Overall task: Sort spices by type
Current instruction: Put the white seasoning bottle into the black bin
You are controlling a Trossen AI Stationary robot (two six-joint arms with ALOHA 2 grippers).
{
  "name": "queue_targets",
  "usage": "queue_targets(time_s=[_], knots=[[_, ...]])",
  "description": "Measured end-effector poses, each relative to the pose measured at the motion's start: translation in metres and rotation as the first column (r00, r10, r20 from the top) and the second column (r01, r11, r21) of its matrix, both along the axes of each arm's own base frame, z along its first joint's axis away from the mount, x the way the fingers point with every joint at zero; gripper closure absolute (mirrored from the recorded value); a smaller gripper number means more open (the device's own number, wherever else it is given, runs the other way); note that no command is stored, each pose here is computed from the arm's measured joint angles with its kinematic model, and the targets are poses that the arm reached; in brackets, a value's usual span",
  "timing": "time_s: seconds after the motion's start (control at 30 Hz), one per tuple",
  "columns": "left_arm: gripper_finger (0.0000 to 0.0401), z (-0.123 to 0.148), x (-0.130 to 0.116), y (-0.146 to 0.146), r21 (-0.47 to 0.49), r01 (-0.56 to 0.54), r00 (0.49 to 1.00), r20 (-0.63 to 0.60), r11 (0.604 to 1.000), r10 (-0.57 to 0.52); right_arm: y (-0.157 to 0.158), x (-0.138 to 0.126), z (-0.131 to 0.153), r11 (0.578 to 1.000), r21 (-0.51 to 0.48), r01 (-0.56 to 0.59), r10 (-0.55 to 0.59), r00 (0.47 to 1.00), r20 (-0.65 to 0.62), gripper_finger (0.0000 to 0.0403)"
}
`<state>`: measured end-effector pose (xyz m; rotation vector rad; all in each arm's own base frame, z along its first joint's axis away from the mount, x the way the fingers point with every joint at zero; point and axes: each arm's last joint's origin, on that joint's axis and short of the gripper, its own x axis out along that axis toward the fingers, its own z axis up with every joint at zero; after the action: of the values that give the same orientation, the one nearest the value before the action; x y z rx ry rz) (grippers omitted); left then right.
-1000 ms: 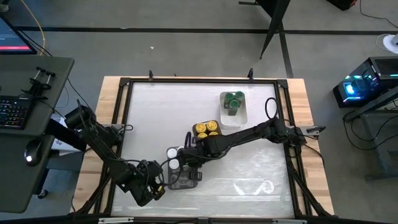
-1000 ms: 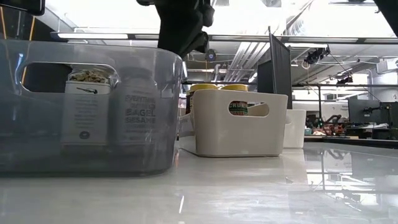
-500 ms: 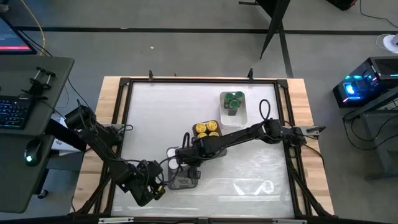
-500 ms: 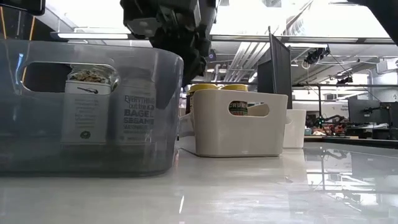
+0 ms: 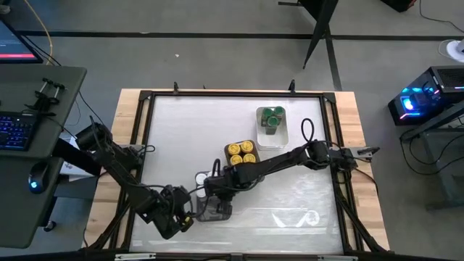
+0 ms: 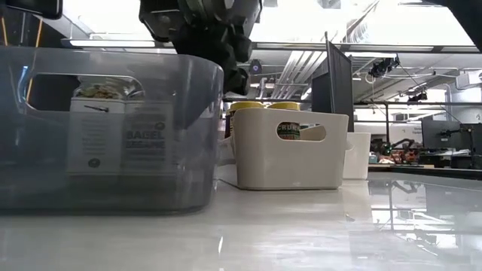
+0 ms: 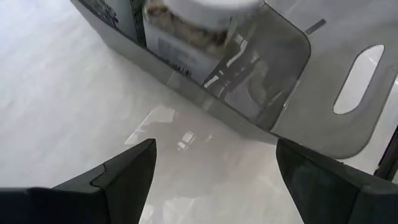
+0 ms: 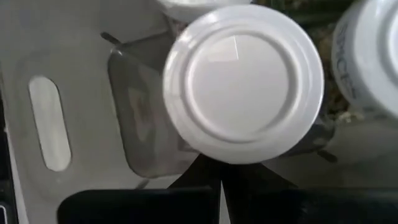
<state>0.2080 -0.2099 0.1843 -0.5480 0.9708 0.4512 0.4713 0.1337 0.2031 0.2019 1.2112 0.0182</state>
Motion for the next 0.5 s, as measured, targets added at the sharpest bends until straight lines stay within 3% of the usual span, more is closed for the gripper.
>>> queue_targets(time_s=[0.27, 0.5], knots=[[0.0082, 0.0000, 0.0033, 0.0033, 0.018, 0.014, 1.000, -0.004, 1.000, -0.014, 0.0015, 0.0027, 0.0013, 1.000, 0.028, 0.000, 0.000, 1.000, 0.027, 0.0403], [0.0082, 0.0000, 0.0033, 0.0034, 0.018, 0.015, 1.000, -0.005, 1.000, -0.015, 0.0004, -0.0012, -0.0004, 0.998, -0.007, -0.060, 0.059, 0.998, -0.008, 0.0403]])
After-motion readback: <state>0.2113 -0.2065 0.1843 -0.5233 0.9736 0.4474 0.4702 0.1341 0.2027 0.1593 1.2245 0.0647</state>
